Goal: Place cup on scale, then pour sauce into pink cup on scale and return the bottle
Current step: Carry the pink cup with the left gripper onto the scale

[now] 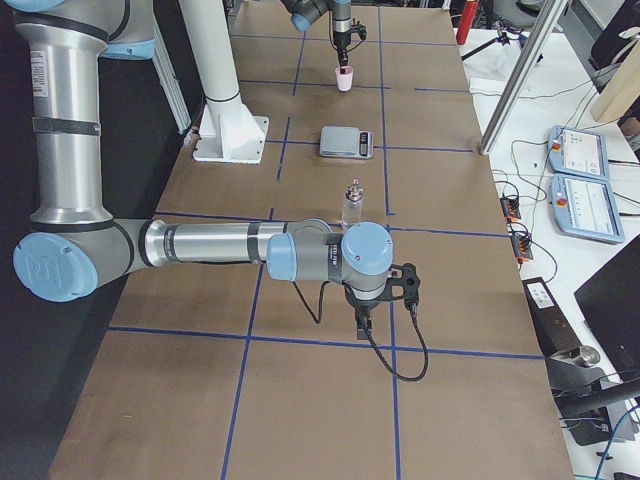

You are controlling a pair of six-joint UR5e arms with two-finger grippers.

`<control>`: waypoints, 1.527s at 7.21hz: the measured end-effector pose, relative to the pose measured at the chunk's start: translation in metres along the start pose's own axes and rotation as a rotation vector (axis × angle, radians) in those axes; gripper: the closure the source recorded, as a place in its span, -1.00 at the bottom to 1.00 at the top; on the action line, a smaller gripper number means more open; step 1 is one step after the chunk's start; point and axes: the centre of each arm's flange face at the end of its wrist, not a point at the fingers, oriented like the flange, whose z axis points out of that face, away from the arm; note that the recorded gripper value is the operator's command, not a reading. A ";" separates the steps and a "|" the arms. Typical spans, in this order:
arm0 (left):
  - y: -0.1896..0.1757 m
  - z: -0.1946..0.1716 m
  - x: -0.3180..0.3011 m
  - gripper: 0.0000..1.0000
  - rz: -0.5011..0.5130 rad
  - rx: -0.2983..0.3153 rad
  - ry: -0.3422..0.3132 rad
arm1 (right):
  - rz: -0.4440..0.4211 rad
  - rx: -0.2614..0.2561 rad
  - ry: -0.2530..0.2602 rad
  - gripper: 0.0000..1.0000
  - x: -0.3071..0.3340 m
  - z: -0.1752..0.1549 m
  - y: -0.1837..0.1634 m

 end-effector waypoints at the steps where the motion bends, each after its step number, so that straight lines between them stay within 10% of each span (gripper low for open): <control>1: 0.002 -0.019 0.016 1.00 -0.003 0.004 0.004 | -0.001 0.001 -0.001 -1.00 -0.001 0.000 0.000; 5: 0.008 -0.080 0.225 1.00 -0.224 -0.024 0.010 | -0.012 0.011 -0.046 -1.00 -0.010 -0.005 -0.002; 11: 0.071 -0.013 0.355 1.00 -0.364 -0.026 -0.038 | -0.018 0.016 -0.056 -1.00 -0.014 -0.008 -0.002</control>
